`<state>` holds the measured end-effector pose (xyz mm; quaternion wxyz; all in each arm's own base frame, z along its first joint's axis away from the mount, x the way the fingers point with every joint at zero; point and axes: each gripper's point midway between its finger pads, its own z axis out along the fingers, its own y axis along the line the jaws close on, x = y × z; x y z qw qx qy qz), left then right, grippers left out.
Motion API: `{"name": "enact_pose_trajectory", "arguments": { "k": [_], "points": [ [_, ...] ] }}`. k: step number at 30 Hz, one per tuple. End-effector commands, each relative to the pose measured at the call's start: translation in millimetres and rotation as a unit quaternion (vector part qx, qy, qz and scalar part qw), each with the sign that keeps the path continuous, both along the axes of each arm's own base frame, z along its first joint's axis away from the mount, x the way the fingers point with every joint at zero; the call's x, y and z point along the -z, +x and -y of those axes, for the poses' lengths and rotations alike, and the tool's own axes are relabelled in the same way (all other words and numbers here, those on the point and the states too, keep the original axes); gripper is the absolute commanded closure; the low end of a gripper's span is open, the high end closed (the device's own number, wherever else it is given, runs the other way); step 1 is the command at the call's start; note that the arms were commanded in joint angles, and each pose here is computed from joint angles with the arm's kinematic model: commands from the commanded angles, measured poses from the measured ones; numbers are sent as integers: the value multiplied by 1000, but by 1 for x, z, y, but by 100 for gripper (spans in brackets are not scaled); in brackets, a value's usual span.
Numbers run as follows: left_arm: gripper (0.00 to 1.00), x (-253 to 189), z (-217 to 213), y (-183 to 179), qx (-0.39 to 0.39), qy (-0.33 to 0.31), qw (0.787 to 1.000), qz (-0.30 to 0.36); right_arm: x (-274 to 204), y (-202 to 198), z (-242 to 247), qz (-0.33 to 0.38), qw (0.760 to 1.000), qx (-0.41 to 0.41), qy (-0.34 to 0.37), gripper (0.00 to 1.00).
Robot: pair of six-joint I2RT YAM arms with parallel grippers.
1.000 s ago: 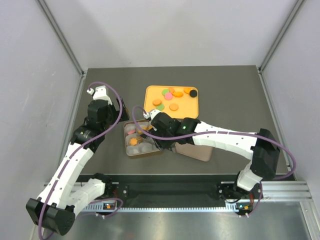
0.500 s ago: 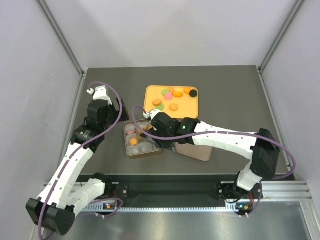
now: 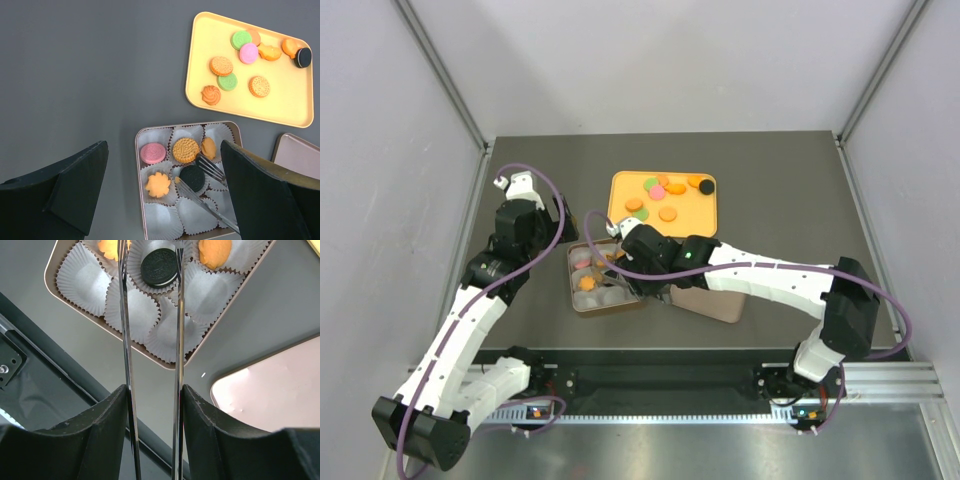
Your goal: Pack the cookies
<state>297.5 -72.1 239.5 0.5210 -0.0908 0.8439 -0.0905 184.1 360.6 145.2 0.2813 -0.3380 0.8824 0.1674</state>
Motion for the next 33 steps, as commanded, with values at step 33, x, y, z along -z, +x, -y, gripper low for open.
{"name": "enact_pose_trajectory", "arguments": {
  "k": [33],
  "points": [
    [1,-12,1,6,1,-11,1000,26,-35,159,119,64,978,200,9,53]
  ]
}}
